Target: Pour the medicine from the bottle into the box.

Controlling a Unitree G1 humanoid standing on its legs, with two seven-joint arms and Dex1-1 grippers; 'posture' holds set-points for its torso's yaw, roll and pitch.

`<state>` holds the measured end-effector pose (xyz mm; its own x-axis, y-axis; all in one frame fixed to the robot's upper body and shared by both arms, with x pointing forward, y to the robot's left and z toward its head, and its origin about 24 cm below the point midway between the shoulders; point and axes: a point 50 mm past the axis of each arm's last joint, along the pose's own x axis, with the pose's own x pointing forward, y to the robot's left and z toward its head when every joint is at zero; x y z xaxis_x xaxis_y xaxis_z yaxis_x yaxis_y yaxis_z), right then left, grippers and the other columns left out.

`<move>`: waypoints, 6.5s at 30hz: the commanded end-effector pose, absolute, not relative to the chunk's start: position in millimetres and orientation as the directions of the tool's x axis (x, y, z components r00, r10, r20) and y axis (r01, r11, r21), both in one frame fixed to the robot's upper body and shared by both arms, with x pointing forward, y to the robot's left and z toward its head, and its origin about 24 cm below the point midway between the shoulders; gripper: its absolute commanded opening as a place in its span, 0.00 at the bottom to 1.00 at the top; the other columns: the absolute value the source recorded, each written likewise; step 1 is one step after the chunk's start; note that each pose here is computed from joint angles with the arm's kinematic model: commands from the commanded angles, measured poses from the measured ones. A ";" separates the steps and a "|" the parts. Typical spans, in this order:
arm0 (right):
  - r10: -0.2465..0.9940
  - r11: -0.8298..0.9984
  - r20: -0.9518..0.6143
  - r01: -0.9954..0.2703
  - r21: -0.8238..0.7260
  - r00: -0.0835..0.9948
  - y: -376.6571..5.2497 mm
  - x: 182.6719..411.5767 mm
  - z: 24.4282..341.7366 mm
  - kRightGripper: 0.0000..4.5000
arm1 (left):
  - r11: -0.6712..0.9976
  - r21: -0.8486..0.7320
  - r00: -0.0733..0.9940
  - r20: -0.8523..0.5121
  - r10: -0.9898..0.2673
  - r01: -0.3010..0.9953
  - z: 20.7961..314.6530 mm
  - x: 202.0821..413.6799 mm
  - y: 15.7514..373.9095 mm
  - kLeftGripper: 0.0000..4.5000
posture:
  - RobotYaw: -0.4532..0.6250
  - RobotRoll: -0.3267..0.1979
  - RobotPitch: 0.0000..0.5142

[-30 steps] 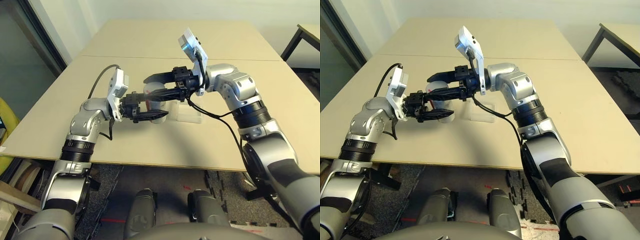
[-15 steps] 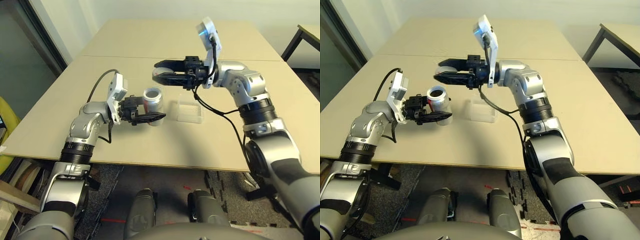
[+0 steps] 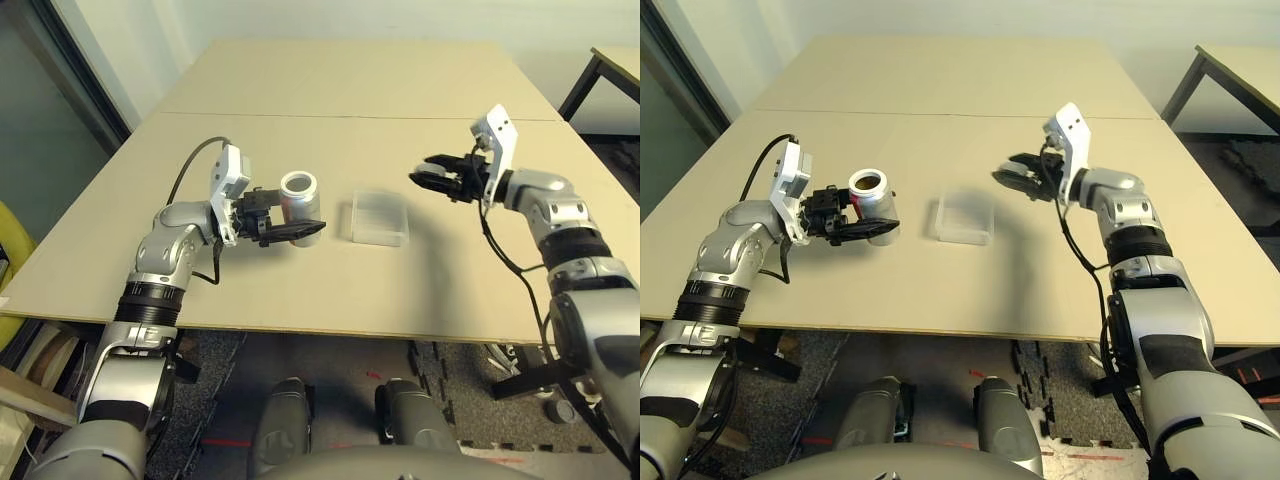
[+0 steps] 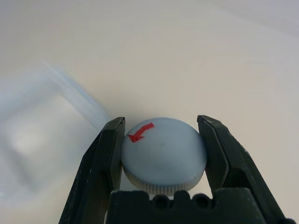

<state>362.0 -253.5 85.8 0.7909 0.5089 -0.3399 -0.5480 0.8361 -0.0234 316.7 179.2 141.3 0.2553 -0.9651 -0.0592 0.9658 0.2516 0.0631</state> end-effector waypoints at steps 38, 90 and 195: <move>0.734 0.658 -0.150 -0.748 -0.086 0.663 -215.8 361.1 138.5 1.00 | 0.128 0.878 0.701 -0.273 -0.659 0.462 163.3 390.7 131.9 0.63 | 0.35 0.62 0.07; 0.729 0.679 -0.094 -0.734 -0.026 0.678 -237.9 344.4 143.3 1.00 | 0.505 0.688 0.773 -0.129 -0.622 0.521 164.2 404.9 136.8 0.63 | 0.34 0.62 0.07; 0.175 0.979 0.019 -0.176 0.107 0.984 -303.2 342.7 110.8 1.00 | 0.991 0.069 0.993 0.034 0.114 -0.116 94.8 305.7 338.3 1.00 | 0.41 0.62 0.09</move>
<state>346.5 -293.2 117.5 0.9631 0.2690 0.0079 -0.2685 0.9584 0.0967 304.2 335.5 96.7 0.9932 0.1078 0.0450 -0.1098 0.9929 0.0452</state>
